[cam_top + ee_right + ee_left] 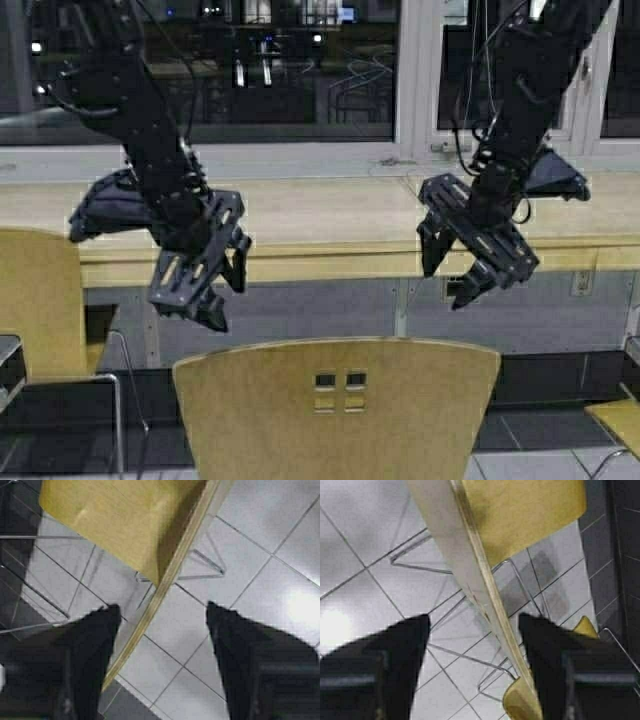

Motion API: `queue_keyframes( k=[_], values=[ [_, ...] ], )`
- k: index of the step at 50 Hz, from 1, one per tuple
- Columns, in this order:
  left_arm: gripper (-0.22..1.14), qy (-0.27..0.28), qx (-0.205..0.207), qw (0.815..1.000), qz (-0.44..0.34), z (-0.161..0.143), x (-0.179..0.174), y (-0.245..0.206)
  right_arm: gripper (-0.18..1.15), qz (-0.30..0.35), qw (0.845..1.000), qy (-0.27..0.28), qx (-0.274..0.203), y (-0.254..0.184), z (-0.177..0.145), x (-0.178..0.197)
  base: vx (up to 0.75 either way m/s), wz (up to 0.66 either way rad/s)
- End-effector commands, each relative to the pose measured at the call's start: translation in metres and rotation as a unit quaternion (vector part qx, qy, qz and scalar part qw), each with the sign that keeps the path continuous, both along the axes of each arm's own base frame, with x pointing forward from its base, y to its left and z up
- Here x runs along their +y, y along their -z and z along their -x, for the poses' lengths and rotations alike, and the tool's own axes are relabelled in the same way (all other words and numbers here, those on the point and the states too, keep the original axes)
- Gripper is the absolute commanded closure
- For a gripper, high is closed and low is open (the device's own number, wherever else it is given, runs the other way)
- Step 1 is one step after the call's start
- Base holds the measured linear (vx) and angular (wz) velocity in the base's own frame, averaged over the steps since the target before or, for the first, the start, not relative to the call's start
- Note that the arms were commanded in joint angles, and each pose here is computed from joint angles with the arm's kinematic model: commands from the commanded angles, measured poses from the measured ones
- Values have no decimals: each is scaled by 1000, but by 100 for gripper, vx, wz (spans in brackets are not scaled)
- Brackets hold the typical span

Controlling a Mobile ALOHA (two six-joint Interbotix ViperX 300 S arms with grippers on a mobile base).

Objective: Push the chairs under the table

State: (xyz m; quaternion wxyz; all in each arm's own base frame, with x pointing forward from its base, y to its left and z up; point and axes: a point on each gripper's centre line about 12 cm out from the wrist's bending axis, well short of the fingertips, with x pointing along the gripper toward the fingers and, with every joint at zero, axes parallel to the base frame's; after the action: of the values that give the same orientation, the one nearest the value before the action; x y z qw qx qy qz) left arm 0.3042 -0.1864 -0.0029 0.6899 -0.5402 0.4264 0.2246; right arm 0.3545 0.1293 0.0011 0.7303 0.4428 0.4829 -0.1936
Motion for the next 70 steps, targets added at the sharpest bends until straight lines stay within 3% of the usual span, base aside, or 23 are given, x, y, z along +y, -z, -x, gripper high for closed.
queue_keyframes(
  k=[1,16,31,44,70],
  values=[
    [2,-1,-12,1000,10,-15,-13,2,8,-5,1000,-3,-17,-2,-17,7,-1,-2],
    [2,-4,-13,1000,10,-33,-23,19,8,0,1000,1,1,24,-28,9,0,0],
    [2,-19,-3,1000,1,-44,-16,40,8,6,1000,9,18,53,-37,5,0,0],
    [2,-47,-19,999,-8,-66,-4,61,8,5,1000,18,20,75,-56,1,0,0],
    [2,-60,-20,998,-12,-94,-8,110,9,0,999,10,46,132,-77,9,0,0]
  ],
)
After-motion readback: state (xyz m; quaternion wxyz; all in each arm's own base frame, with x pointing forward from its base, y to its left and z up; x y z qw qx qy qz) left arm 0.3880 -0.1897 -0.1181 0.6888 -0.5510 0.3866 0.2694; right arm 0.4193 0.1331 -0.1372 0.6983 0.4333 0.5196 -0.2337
